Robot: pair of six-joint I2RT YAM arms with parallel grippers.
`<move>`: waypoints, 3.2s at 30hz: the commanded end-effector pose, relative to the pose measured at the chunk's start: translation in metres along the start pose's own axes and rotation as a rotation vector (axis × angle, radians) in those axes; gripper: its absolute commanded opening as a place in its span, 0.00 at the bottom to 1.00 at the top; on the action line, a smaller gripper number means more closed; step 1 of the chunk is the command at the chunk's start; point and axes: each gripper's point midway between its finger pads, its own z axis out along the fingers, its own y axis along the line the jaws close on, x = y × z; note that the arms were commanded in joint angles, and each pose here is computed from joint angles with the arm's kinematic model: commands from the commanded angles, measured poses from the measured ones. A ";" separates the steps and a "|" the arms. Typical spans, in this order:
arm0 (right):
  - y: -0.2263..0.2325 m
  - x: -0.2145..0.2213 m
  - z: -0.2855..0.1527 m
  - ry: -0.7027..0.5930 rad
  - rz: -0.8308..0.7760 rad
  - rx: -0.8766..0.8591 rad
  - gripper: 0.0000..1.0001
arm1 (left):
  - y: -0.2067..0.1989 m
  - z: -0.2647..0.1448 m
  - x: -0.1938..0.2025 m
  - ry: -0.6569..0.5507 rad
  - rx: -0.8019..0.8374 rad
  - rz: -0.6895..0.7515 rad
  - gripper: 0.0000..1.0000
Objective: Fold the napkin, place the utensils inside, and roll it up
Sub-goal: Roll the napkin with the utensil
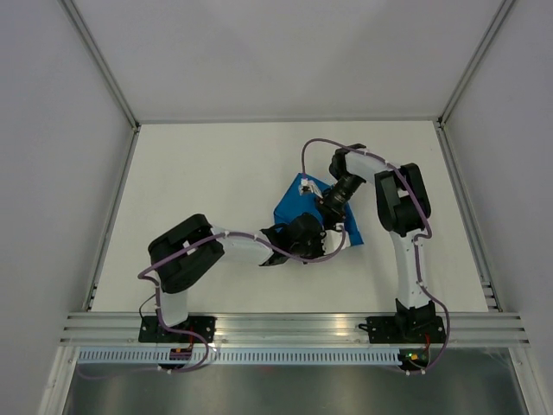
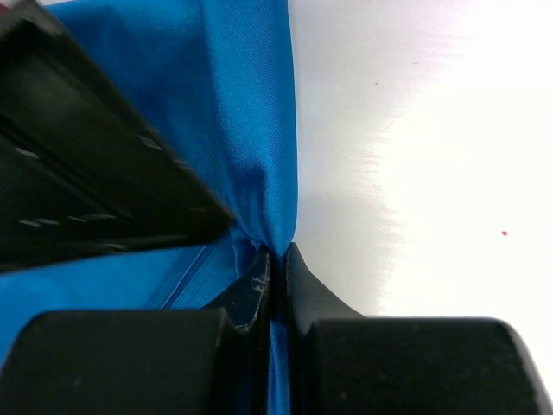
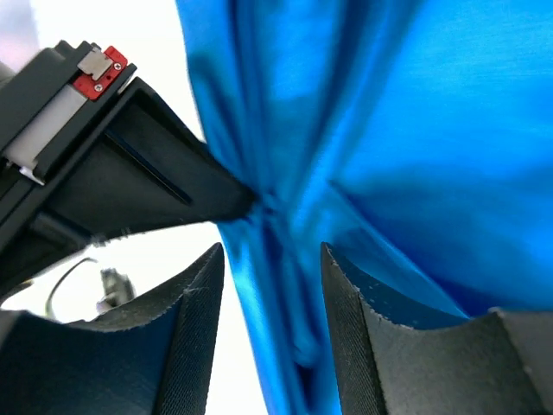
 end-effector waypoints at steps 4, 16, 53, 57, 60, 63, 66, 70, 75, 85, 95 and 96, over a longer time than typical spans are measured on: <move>-0.005 -0.050 -0.074 -0.286 -0.098 0.209 0.55 | -0.032 -0.010 0.016 0.029 0.258 -0.218 0.02; -0.012 -0.021 -0.121 -0.417 -0.238 0.651 0.56 | -0.012 -0.011 0.023 0.008 0.551 -0.591 0.02; -0.001 0.004 0.038 -0.019 -0.597 0.827 0.34 | 0.000 -0.010 0.038 0.039 0.769 -0.853 0.02; 0.000 0.009 0.045 0.014 -0.573 0.774 0.23 | 0.008 -0.015 0.032 0.018 0.757 -0.843 0.06; 0.002 0.016 0.051 0.043 -0.544 0.723 0.16 | 0.016 -0.019 0.024 -0.003 0.722 -0.825 0.26; 0.007 0.013 0.054 0.038 -0.524 0.653 0.11 | 0.033 -0.026 0.007 -0.053 0.643 -0.791 0.39; 0.010 0.012 0.056 0.032 -0.492 0.570 0.09 | 0.052 -0.033 -0.007 -0.093 0.570 -0.792 0.44; 0.012 0.014 0.056 0.036 -0.440 0.447 0.09 | 0.083 -0.040 -0.012 -0.131 0.431 -0.816 0.45; 0.015 0.017 0.052 0.035 -0.345 0.283 0.09 | 0.124 -0.058 -0.007 -0.186 0.204 -0.868 0.46; -0.004 0.023 0.040 0.032 -0.183 0.109 0.08 | 0.192 -0.129 0.018 -0.290 -0.312 -0.940 0.49; -0.026 0.016 0.038 0.027 -0.092 0.039 0.08 | 0.143 -0.156 0.010 -0.364 -0.462 -0.687 0.49; -0.025 0.017 0.038 0.029 -0.080 0.023 0.08 | 0.130 -0.151 0.003 -0.341 -0.475 -0.596 0.50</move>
